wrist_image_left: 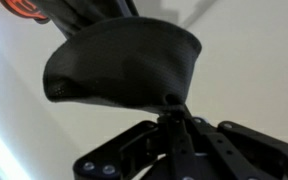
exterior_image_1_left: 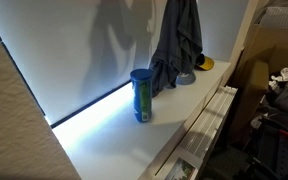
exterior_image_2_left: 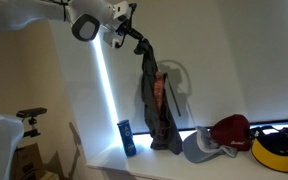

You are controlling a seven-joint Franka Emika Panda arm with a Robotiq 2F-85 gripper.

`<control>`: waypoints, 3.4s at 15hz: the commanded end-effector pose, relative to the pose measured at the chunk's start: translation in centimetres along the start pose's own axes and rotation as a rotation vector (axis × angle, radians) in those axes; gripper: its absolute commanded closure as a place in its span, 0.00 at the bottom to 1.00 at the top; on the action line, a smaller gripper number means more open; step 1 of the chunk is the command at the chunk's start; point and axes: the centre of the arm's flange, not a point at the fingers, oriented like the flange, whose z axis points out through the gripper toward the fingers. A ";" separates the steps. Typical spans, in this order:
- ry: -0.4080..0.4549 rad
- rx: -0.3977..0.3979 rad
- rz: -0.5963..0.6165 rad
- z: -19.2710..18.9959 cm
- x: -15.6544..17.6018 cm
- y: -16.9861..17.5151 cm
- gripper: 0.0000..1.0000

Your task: Pick up the grey cloth and put it on top of the blue container.

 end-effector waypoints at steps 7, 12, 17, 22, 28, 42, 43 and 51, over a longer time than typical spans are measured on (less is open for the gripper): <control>0.374 0.014 -0.159 3.9 -10.9 -2.4 1.00; 0.459 0.061 -0.314 4.1 -13.1 -8.3 1.00; 0.537 0.076 -0.408 6.7 -14.9 -5.7 1.00; 0.682 0.102 -0.428 6.0 -14.7 0.6 1.00; 0.641 0.206 -0.376 3.6 -17.1 -9.4 1.00; -0.217 0.355 -0.257 13.6 -15.3 -5.0 1.00; -0.269 0.313 -0.286 14.4 -15.7 -4.9 1.00; -0.540 0.188 -0.480 14.2 -18.1 -8.3 1.00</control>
